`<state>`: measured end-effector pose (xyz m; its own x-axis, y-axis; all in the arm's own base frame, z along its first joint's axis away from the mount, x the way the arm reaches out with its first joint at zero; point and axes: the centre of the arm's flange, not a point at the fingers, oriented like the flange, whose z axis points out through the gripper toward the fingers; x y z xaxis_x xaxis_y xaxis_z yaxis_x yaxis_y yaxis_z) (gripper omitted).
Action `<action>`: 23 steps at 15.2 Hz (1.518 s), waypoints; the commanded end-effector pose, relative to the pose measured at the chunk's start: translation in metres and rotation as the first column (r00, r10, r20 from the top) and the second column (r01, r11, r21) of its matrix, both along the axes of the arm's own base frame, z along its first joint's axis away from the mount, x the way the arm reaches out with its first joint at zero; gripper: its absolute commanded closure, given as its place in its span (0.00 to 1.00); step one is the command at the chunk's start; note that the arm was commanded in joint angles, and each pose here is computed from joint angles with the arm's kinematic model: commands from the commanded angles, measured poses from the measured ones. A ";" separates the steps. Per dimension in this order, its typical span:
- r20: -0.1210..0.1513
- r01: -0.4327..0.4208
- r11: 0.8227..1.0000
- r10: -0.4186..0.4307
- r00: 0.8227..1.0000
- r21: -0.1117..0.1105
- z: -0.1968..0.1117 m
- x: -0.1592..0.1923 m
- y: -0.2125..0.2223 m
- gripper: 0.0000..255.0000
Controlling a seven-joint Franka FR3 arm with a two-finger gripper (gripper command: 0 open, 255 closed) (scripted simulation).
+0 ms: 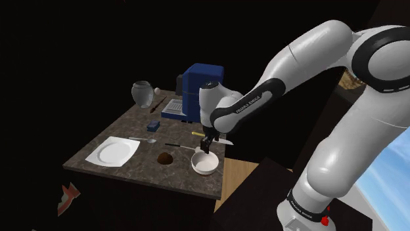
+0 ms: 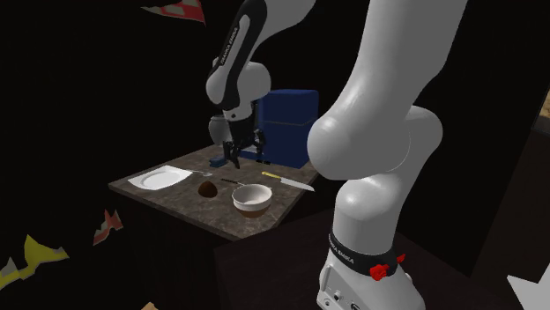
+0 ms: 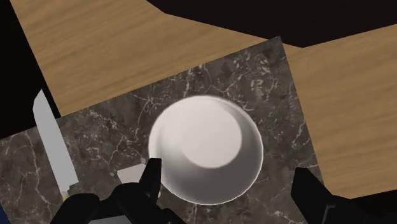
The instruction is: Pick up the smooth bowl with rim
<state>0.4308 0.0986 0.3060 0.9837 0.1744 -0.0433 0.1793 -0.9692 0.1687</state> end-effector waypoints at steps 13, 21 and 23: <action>-0.040 -0.010 1.000 0.009 0.999 -0.028 -0.154 0.047 0.048 0.00; -0.040 -0.010 1.000 0.009 0.999 -0.028 -0.182 0.047 0.048 1.00; -0.040 -0.010 1.000 0.009 0.999 -0.028 -0.182 0.047 0.048 1.00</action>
<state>0.4774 0.1463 0.1240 0.9794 0.1822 -0.0873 0.1959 -0.9622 0.1890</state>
